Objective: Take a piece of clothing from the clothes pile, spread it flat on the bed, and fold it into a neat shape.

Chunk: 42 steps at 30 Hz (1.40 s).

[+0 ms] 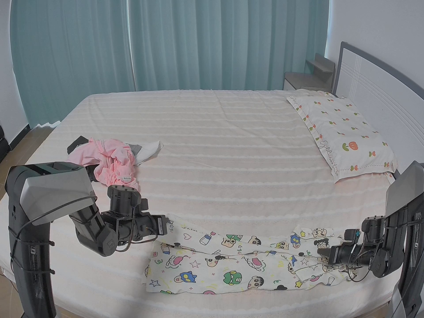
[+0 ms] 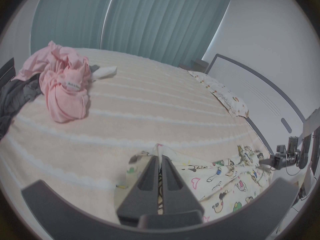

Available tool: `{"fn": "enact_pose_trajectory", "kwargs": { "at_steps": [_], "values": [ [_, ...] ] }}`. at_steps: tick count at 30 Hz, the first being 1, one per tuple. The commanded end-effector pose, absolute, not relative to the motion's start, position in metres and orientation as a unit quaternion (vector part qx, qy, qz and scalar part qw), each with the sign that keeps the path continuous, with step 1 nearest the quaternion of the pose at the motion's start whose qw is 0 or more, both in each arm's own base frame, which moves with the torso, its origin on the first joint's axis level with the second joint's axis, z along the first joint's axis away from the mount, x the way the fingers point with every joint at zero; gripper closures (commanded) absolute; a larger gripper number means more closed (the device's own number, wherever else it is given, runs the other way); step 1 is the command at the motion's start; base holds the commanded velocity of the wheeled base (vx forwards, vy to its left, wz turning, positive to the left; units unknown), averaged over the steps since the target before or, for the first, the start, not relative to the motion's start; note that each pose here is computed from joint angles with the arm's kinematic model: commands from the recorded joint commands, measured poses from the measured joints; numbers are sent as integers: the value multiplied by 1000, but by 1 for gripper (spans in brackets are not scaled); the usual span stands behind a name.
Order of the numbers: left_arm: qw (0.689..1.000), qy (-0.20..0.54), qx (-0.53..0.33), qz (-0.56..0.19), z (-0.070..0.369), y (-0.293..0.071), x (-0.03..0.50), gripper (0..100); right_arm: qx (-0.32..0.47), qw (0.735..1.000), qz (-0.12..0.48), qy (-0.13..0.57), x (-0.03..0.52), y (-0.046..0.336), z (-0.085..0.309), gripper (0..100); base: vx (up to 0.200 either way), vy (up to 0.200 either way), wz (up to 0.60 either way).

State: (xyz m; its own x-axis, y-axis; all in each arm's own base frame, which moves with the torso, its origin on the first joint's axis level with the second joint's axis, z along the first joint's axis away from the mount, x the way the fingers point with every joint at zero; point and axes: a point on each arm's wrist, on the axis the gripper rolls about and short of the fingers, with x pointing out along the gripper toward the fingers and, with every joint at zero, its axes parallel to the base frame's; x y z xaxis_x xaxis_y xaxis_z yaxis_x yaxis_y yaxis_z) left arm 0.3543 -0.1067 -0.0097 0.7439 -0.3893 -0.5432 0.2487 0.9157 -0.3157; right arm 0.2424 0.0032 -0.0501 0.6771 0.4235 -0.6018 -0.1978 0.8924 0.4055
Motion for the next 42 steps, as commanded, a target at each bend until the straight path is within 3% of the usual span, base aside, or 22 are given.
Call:
{"fn": "enact_pose_trajectory", "kwargs": {
  "at_steps": [1,21,32,42],
  "values": [
    [937,287,-110,-168,0,-113,365,100,156,902,172,363,242,3,-50,100,0,0,0],
    [954,234,-103,-158,19,-130,380,100,157,900,169,370,244,3,-57,100,0,0,0],
    [970,165,-108,-145,26,-128,374,100,157,900,169,370,244,3,-57,100,0,0,0],
    [968,183,-99,-142,13,-123,362,100,158,899,169,371,244,3,-57,100,0,0,0]
  ]
}}
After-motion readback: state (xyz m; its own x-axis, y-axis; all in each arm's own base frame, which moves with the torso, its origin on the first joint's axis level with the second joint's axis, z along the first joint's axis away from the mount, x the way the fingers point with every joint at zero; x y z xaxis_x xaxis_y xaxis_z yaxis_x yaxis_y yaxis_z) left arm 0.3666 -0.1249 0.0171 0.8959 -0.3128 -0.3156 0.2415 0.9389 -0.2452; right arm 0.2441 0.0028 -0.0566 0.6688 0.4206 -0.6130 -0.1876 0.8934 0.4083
